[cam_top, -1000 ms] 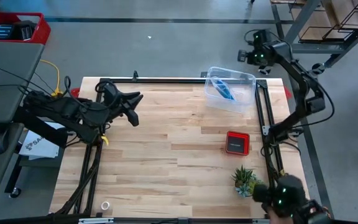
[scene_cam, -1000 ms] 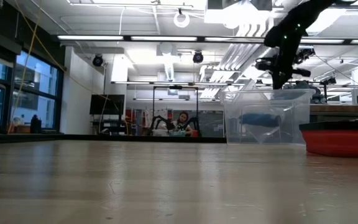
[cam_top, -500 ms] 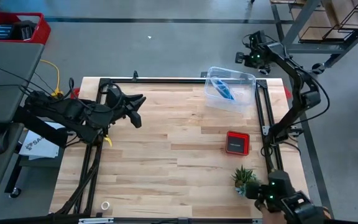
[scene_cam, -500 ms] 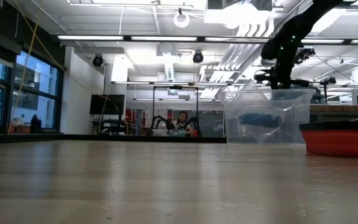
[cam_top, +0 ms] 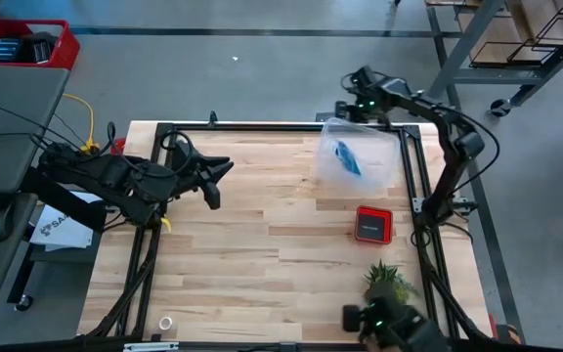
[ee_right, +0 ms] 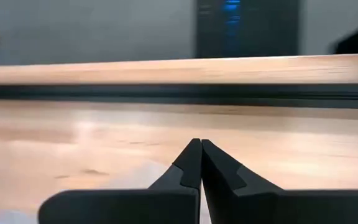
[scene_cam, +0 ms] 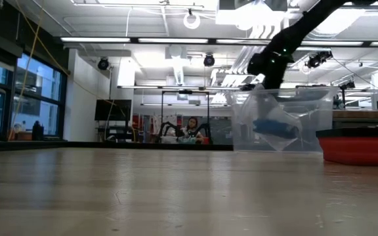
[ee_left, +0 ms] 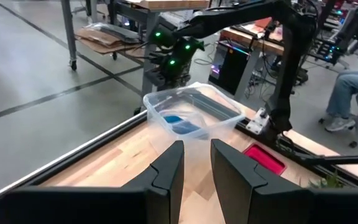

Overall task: Roll bandage
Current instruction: Move the transparent container to the center of the table

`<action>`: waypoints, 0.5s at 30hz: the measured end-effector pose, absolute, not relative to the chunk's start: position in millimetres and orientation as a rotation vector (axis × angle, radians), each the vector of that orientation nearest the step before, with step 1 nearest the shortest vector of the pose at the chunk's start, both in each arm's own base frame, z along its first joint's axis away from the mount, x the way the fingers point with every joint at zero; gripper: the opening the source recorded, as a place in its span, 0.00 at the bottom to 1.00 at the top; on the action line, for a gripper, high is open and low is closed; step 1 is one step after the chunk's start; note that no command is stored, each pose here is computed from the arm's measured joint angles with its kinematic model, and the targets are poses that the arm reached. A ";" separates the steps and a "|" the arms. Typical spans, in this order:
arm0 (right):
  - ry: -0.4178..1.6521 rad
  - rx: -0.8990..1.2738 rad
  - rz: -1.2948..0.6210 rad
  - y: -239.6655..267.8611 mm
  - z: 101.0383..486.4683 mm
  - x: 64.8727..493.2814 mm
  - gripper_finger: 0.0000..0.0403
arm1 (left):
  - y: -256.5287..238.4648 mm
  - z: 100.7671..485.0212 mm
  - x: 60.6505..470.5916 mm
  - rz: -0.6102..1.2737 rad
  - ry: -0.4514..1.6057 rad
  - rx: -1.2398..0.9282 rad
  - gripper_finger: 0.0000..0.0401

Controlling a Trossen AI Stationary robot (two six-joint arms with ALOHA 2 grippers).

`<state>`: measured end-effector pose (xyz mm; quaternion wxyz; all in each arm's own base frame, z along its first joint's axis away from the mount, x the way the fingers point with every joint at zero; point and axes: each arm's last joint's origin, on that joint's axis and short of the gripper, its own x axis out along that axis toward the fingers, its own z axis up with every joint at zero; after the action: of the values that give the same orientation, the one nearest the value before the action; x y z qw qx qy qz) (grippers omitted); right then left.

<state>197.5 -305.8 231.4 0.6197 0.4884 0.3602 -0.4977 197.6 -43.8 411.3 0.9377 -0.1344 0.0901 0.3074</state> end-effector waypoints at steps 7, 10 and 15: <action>0.747 1.124 -0.937 -260.5 235.7 271.6 0.00 | -44.9 411.4 197.3 0.615 0.200 -0.227 0.19; 0.697 1.082 -0.784 -233.1 243.5 304.4 0.00 | -44.8 411.4 197.2 0.616 0.205 -0.209 0.19; 0.689 0.925 -0.843 -197.1 284.0 294.5 0.00 | -44.6 411.4 197.1 0.620 0.208 -0.191 0.19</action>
<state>294.5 -197.1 284.0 0.7555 0.4242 0.3160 -0.3865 197.1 -44.6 411.4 0.9425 -0.0936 0.1022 0.3041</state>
